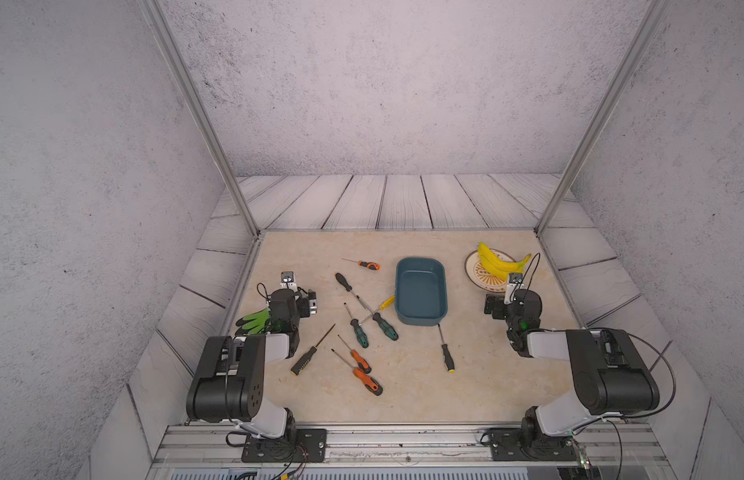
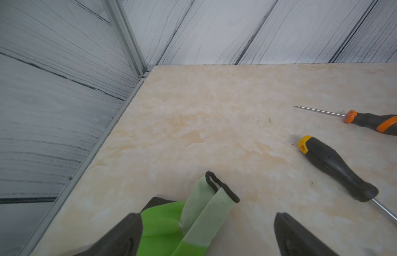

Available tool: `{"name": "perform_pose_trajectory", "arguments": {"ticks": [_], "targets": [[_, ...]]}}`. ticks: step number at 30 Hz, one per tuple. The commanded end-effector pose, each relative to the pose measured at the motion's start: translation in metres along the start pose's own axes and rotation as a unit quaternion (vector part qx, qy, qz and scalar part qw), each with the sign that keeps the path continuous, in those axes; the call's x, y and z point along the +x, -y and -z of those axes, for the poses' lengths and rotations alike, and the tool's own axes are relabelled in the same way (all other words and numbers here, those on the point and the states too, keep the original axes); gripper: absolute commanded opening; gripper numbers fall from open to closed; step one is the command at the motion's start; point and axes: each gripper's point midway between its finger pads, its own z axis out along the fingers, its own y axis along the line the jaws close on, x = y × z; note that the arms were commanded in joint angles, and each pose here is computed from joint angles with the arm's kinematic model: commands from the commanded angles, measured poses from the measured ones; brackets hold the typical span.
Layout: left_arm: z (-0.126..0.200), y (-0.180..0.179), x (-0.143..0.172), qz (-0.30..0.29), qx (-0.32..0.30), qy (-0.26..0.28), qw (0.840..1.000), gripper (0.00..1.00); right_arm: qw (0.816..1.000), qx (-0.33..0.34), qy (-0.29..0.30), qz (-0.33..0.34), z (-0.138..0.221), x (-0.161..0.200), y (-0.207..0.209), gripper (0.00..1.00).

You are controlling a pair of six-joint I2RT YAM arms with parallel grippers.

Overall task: Put the screwdriver on the desktop into the storage box
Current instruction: Pick up the screwdriver from the center of the board.

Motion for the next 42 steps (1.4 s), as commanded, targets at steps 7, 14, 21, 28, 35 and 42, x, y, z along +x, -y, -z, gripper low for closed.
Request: {"name": "perform_pose_trajectory", "arguments": {"ticks": [7,14,21,28,35,42], "targets": [[-0.001,0.002,-0.007,-0.009,-0.004,0.009,1.0,0.99,1.0,-0.004,0.012,0.0,0.001,-0.011,-0.001,0.99],[-0.001,0.002,-0.006,-0.008,-0.001,0.008,1.0,0.99,1.0,-0.004,0.014,0.0,0.001,-0.013,-0.001,0.99],[-0.001,0.002,-0.007,-0.008,-0.001,0.009,1.0,0.99,1.0,-0.002,0.013,-0.001,0.001,-0.012,0.0,0.99],[0.003,-0.014,-0.034,0.005,-0.048,-0.032,0.998,0.99,0.999,0.036,-0.015,-0.018,0.01,-0.043,0.014,0.99],[0.029,-0.026,-0.084,0.079,-0.074,-0.043,0.993,0.99,0.999,0.002,0.005,-0.053,0.043,-0.091,0.006,0.99],[0.079,-0.039,-0.095,0.287,-0.078,-0.042,0.954,0.99,0.975,0.026,-0.011,-0.218,0.087,-0.12,0.02,0.99]]}}
